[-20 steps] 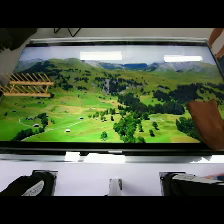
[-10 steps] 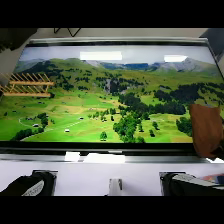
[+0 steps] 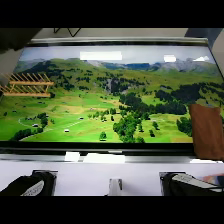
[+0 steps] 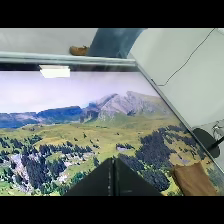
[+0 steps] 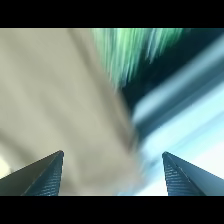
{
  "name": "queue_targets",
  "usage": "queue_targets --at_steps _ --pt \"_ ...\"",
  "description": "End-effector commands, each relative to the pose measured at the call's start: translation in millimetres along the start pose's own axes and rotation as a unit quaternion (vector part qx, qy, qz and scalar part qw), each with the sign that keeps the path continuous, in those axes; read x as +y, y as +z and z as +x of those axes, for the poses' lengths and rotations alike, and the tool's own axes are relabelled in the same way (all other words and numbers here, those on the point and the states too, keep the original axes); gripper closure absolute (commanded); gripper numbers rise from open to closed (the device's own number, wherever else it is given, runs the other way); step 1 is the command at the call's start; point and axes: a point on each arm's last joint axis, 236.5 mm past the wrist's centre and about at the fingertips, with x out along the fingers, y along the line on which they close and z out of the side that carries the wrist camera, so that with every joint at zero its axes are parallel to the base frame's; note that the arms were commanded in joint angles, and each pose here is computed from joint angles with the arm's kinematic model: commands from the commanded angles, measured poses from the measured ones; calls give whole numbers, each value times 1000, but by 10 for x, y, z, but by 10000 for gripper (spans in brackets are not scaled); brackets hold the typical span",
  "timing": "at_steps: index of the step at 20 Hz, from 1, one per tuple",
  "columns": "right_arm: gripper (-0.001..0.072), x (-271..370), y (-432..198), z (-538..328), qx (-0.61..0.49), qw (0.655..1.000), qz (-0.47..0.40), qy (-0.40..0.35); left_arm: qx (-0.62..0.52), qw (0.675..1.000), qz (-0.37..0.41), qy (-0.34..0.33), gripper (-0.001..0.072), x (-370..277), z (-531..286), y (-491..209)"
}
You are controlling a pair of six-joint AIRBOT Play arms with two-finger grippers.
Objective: Fold the shirts.
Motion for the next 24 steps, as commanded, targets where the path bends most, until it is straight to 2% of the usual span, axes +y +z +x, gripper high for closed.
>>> queue_targets --at_steps 1,4,7,8,9,10,11,14,24 --pt "78 390 1105 -834 -167 978 -115 -51 33 999 0 23 673 247 232 -165" --pt "78 1591 1344 -906 -185 949 -256 -9 148 978 51 140 673 897 489 -749" --pt "78 2785 975 -684 -118 930 -341 70 319 901 101 278 669 1612 367 -1503" --pt "77 3087 775 -586 -82 924 -363 92 356 880 97 299 593 1752 341 -1676" --pt "73 3301 591 -498 -48 919 -377 108 374 871 71 310 381 1823 361 -1816" --pt "33 3464 418 -415 -15 913 -390 119 392 860 36 325 114 1885 361 -1964" --pt "33 3565 285 -351 12 909 -398 125 411 849 18 332 18 1921 356 -2089" --pt "37 3717 96 -291 45 901 -412 133 426 848 4 316 25 1893 453 -2230" --pt "39 3830 342 -284 -12 905 -405 133 420 851 6 316 24 1898 478 -2208"
